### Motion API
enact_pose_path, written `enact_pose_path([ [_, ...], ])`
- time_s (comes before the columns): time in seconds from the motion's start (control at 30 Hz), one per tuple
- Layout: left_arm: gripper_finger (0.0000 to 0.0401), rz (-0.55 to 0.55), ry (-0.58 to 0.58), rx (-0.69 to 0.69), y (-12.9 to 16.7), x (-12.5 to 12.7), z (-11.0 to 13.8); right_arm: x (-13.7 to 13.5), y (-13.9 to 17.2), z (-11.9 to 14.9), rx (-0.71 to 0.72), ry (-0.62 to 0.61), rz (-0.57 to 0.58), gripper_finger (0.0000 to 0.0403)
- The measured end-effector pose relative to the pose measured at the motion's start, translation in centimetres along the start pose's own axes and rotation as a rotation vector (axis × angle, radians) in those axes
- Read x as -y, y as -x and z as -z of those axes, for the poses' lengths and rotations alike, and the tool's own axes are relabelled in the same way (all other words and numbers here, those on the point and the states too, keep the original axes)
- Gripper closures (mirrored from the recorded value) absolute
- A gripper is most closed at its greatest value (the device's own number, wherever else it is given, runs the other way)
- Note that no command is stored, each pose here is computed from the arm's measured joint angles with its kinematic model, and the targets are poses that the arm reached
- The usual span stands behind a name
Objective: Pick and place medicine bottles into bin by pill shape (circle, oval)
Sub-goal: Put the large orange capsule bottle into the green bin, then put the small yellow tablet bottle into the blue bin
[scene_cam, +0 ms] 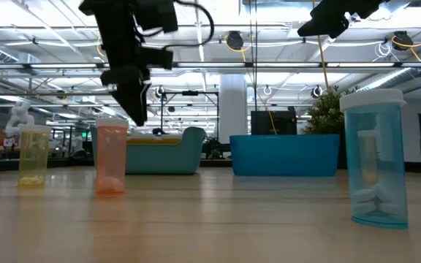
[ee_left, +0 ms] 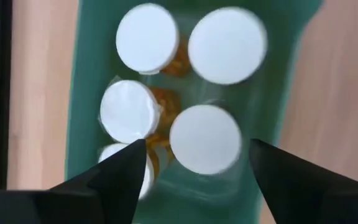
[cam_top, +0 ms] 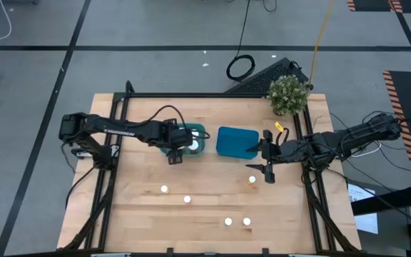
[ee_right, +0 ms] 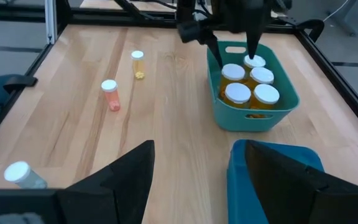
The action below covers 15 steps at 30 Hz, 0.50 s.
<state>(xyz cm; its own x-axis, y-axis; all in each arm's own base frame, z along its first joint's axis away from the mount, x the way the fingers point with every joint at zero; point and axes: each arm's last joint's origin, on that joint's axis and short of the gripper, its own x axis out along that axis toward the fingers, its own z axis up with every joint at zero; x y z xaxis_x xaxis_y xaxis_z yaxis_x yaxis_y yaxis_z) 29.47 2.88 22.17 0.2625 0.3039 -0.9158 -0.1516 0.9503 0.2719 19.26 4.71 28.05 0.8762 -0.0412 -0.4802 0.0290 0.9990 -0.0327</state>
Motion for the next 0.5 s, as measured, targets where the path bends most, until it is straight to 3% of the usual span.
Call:
enact_pose_path([
  [0.33,0.0122,-0.044,0.065,0.266,7.6,0.2,1.8,-1.2,-3.6,-0.5,0.046,-0.09,-0.01,0.0158],
  [0.5,0.0139,-0.063,0.084,0.342,9.0,0.1,4.1,-2.1,-6.5,-1.2,0.033,-0.108,-0.008,0.0158],
])
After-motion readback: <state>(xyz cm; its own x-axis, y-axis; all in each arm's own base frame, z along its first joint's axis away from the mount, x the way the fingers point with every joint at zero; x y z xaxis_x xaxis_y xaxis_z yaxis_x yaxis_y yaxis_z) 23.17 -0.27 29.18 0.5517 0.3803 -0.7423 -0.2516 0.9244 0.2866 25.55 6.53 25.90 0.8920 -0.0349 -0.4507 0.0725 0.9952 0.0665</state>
